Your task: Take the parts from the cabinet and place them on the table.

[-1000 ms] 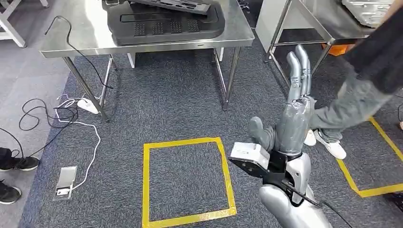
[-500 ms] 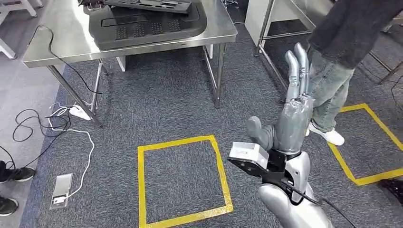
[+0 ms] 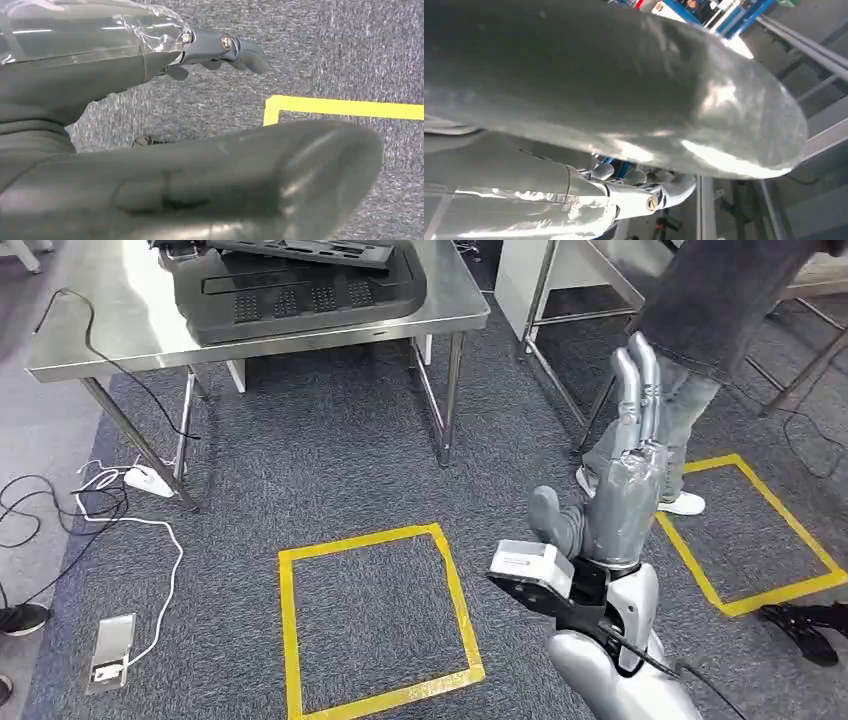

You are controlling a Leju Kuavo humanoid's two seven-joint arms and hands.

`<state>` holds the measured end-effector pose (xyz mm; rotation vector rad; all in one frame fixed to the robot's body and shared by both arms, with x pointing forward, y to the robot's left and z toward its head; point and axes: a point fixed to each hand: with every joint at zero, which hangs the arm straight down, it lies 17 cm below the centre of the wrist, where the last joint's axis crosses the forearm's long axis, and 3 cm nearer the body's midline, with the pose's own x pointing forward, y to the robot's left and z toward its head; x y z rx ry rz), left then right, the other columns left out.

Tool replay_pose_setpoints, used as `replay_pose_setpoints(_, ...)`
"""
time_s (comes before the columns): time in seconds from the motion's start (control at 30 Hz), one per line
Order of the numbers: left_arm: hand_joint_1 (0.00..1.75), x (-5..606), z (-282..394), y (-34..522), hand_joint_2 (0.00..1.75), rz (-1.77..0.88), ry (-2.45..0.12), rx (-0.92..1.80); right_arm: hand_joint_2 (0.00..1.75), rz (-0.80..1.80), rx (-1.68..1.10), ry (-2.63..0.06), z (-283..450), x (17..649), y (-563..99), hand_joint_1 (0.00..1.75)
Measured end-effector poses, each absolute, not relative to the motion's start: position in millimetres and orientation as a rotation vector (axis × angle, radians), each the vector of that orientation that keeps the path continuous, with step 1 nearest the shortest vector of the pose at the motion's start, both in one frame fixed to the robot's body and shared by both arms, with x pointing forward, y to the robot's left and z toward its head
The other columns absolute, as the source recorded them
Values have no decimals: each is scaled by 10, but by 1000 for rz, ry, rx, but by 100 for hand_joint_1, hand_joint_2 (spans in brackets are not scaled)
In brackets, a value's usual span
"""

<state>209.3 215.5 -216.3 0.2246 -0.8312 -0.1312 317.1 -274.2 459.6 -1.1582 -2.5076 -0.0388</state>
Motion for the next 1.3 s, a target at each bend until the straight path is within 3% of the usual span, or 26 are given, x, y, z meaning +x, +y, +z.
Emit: replay_pose_setpoints(1.3, 0, 2099, -2166, 2143, 0, -129, -826, 220, 0, -29, -1167, -2507, 4591, 3131, -2751, 0)
